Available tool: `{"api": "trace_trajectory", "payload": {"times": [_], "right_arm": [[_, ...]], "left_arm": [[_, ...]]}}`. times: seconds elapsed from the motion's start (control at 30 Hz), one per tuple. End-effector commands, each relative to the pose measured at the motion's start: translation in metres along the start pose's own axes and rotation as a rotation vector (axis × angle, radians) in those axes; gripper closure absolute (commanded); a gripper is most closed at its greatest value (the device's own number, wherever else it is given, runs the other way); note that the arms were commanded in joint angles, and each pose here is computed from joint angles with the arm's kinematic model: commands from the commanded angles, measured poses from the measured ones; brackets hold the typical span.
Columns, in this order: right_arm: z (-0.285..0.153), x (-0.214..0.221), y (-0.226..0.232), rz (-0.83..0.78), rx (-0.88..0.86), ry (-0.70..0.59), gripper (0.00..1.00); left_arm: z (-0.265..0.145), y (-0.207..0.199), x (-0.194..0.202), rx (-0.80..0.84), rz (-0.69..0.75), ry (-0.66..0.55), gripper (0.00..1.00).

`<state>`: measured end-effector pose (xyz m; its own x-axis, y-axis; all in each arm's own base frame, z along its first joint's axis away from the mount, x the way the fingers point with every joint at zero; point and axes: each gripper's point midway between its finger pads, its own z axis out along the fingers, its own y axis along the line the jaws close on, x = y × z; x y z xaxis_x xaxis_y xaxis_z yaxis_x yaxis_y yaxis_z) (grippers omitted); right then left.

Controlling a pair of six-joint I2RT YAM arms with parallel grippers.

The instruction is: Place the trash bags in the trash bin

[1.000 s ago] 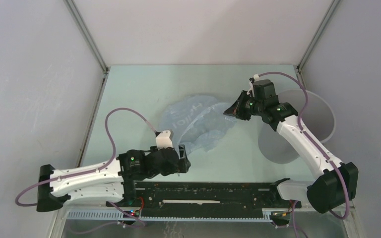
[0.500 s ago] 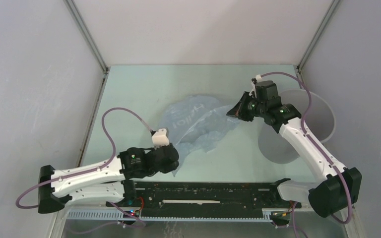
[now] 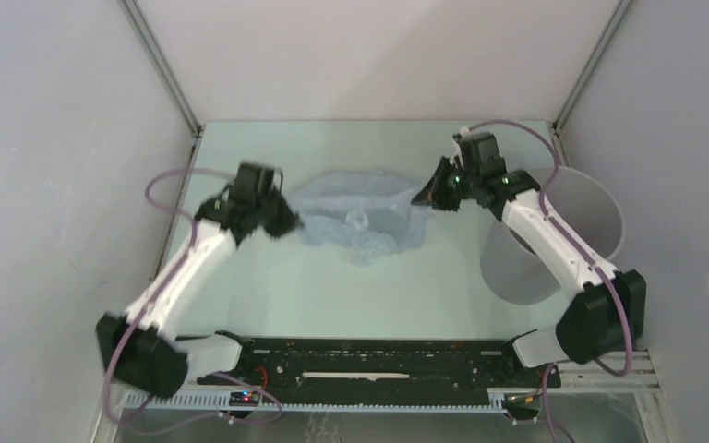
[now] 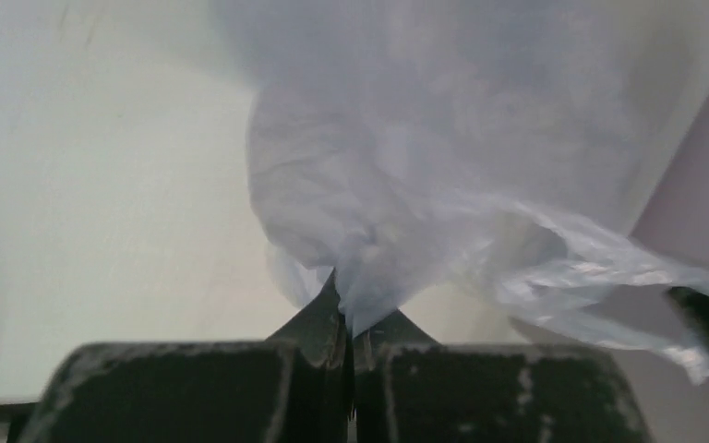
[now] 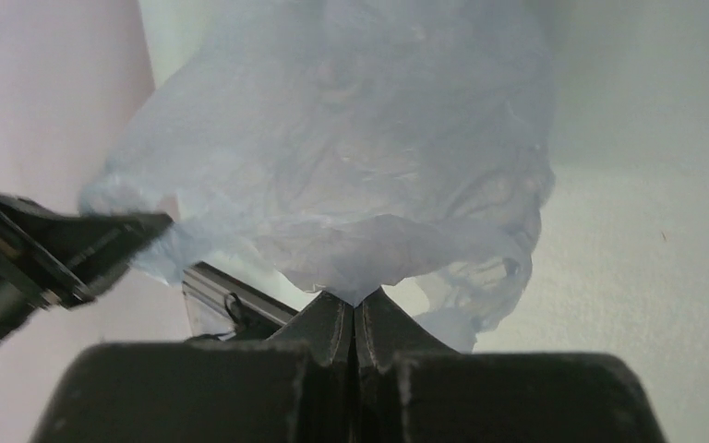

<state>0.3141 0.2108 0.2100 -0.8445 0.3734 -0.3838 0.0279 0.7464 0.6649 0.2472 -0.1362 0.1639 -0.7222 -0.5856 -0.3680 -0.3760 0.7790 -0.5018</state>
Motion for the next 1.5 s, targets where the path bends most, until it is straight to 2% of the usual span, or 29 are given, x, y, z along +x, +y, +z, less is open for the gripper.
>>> {"api": "trace_trajectory", "payload": {"times": [0.0, 0.03, 0.1, 0.13, 0.2, 0.23, 0.3, 0.37, 0.4, 0.47, 0.53, 0.6, 0.67, 0.73, 0.8, 0.87, 0.93, 1.03, 1.2, 1.27, 1.3, 1.37, 1.47], "right_arm": [[-0.035, -0.067, 0.076, -0.065, -0.141, -0.125, 1.0], [-0.054, -0.083, 0.096, -0.104, -0.16, -0.18, 1.0], [-0.107, -0.107, 0.143, -0.196, -0.226, -0.309, 1.0], [-0.141, -0.116, 0.17, -0.256, -0.283, -0.383, 1.0], [-0.204, -0.116, 0.217, -0.404, -0.393, -0.537, 1.0], [-0.23, -0.11, 0.233, -0.484, -0.429, -0.62, 1.0], [-0.254, -0.095, 0.243, -0.604, -0.451, -0.756, 1.0], [-0.254, -0.086, 0.237, -0.648, -0.477, -0.842, 1.0], [-0.241, -0.084, 0.227, -0.637, -0.458, -0.84, 1.0], [-0.195, -0.079, 0.197, -0.636, -0.362, -0.754, 1.0], [-0.127, -0.061, 0.154, -0.65, -0.242, -0.582, 1.0], [-0.057, -0.022, 0.097, -0.638, -0.135, -0.331, 1.0], [-0.011, 0.029, 0.036, -0.581, -0.023, -0.072, 1.0], [0.007, 0.083, -0.005, -0.54, 0.029, 0.142, 1.0], [0.004, 0.12, -0.027, -0.529, 0.064, 0.245, 1.0], [-0.012, 0.131, -0.015, -0.55, 0.019, 0.234, 1.0], [-0.038, 0.115, 0.022, -0.564, -0.081, 0.138, 1.0], [-0.071, 0.064, 0.074, -0.595, -0.148, -0.047, 1.0], [-0.111, -0.034, 0.148, -0.576, -0.198, -0.22, 1.0], [-0.144, -0.067, 0.183, -0.588, -0.237, -0.308, 1.0], [-0.178, -0.082, 0.21, -0.608, -0.291, -0.395, 1.0], [-0.214, -0.094, 0.235, -0.629, -0.353, -0.488, 1.0], [-0.251, -0.092, 0.25, -0.638, -0.444, -0.582, 1.0]], "left_arm": [[-0.056, -0.127, -0.105, 0.281, 0.125, -0.106, 1.0], [-0.081, -0.149, -0.128, 0.312, 0.166, -0.173, 1.0], [-0.161, -0.196, -0.167, 0.424, 0.243, -0.371, 1.0], [-0.222, -0.217, -0.178, 0.515, 0.297, -0.513, 1.0], [-0.295, -0.228, -0.177, 0.599, 0.396, -0.708, 1.0], [-0.318, -0.228, -0.174, 0.629, 0.437, -0.789, 1.0], [-0.322, -0.218, -0.16, 0.662, 0.488, -0.841, 1.0], [-0.281, -0.192, -0.15, 0.594, 0.469, -0.827, 1.0], [-0.254, -0.177, -0.144, 0.542, 0.446, -0.792, 1.0], [-0.184, -0.141, -0.132, 0.422, 0.388, -0.655, 1.0], [-0.107, -0.1, -0.101, 0.296, 0.374, -0.464, 1.0], [-0.042, -0.044, -0.06, 0.138, 0.344, -0.282, 1.0], [0.002, -0.002, -0.009, 0.089, 0.34, -0.106, 1.0], [0.021, 0.038, 0.032, 0.047, 0.289, -0.003, 1.0], [0.016, 0.047, 0.067, 0.144, 0.225, 0.065, 1.0], [-0.005, 0.03, 0.078, 0.292, 0.193, 0.061, 1.0], [-0.042, 0.0, 0.065, 0.434, 0.183, 0.0, 1.0], [-0.109, -0.051, 0.016, 0.539, 0.259, -0.162, 1.0], [-0.175, -0.137, -0.085, 0.507, 0.369, -0.34, 1.0], [-0.224, -0.18, -0.12, 0.594, 0.396, -0.449, 1.0], [-0.254, -0.199, -0.134, 0.653, 0.409, -0.511, 1.0], [-0.324, -0.227, -0.15, 0.798, 0.429, -0.646, 1.0], [-0.362, -0.233, -0.154, 0.887, 0.449, -0.75, 1.0]]}}
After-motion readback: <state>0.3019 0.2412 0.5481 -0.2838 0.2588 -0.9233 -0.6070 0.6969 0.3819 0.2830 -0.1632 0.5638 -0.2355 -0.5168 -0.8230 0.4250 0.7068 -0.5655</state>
